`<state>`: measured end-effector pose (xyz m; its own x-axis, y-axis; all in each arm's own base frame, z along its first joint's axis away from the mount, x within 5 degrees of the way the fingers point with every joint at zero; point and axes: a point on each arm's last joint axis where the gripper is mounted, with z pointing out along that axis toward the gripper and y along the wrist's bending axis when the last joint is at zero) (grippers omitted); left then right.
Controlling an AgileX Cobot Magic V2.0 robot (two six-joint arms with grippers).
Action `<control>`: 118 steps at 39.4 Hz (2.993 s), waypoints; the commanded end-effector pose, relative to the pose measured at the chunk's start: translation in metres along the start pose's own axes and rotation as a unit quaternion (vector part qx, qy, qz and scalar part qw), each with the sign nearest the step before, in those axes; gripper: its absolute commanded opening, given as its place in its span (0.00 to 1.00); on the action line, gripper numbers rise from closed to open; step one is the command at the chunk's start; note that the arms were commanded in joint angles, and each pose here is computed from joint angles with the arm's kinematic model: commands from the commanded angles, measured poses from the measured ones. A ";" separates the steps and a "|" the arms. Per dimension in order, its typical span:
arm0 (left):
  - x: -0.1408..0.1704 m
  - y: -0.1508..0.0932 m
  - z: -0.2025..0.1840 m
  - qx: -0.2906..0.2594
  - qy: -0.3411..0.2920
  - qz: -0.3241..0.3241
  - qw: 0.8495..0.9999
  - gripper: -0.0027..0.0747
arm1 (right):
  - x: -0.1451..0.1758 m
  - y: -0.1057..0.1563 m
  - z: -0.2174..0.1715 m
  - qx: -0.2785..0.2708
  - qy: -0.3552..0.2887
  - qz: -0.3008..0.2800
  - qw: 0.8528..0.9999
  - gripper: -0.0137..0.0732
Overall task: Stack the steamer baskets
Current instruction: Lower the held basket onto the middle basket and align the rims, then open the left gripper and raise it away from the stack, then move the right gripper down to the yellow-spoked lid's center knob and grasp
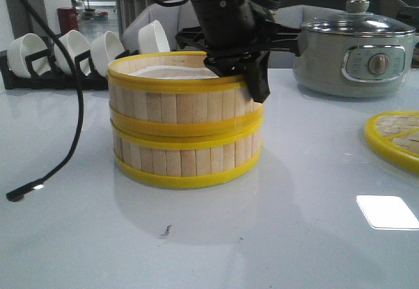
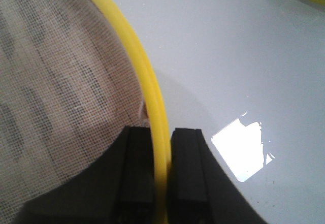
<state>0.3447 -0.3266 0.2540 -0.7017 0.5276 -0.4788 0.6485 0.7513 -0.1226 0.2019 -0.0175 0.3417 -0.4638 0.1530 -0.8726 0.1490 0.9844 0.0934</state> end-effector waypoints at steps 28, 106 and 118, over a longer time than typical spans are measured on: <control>-0.018 -0.011 -0.046 0.007 -0.078 0.008 0.997 0.58 | -0.018 0.001 -0.008 -0.004 -0.055 -0.008 0.998 0.64; 0.191 0.078 -0.324 -0.211 -0.377 -0.131 0.892 0.15 | -0.016 0.003 -0.008 -0.014 -0.049 0.013 0.999 0.64; 0.267 0.063 -0.281 -0.199 -0.397 -0.157 0.882 0.14 | -0.016 0.003 -0.008 -0.013 -0.045 0.012 0.999 0.64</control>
<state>0.1227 -0.0290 0.3597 -0.4109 0.0072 -0.9116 0.1946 0.9776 -0.0800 0.2010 -0.0158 0.3399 -0.4796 0.1916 -0.8563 0.1538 0.9791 0.1330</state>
